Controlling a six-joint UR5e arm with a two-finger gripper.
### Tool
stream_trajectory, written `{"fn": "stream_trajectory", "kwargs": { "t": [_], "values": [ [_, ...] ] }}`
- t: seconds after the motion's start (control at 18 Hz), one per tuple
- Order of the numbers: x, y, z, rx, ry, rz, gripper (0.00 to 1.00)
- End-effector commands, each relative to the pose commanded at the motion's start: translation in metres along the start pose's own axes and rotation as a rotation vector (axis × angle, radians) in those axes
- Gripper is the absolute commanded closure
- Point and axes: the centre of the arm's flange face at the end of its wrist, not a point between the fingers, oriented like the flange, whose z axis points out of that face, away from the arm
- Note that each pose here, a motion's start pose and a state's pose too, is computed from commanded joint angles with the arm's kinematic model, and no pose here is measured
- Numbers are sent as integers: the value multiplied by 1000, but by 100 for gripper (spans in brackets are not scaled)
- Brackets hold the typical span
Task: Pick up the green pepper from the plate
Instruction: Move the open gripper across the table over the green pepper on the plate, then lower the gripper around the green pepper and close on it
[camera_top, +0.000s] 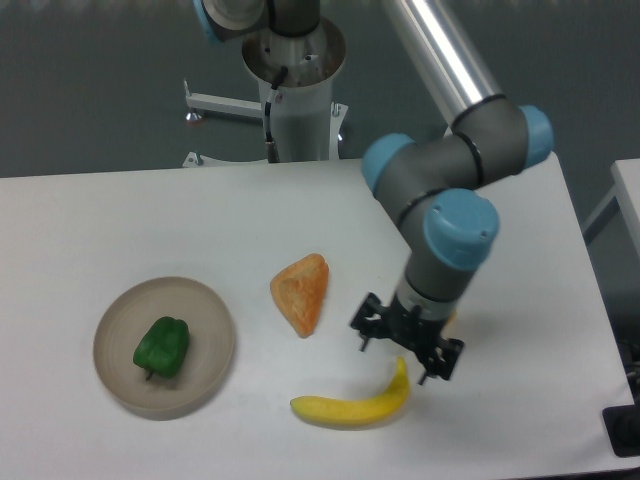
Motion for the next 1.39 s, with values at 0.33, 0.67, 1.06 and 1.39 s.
{"fn": "stream_trajectory", "kwargs": {
  "t": [0.33, 0.67, 1.06, 1.39],
  "values": [
    [77, -22, 2, -4, 29, -156, 0],
    [139, -21, 34, -37, 56, -181, 0],
    [204, -16, 71, -101, 82, -139, 0],
    [245, -13, 98, -96, 85, -72, 0]
  ]
}}
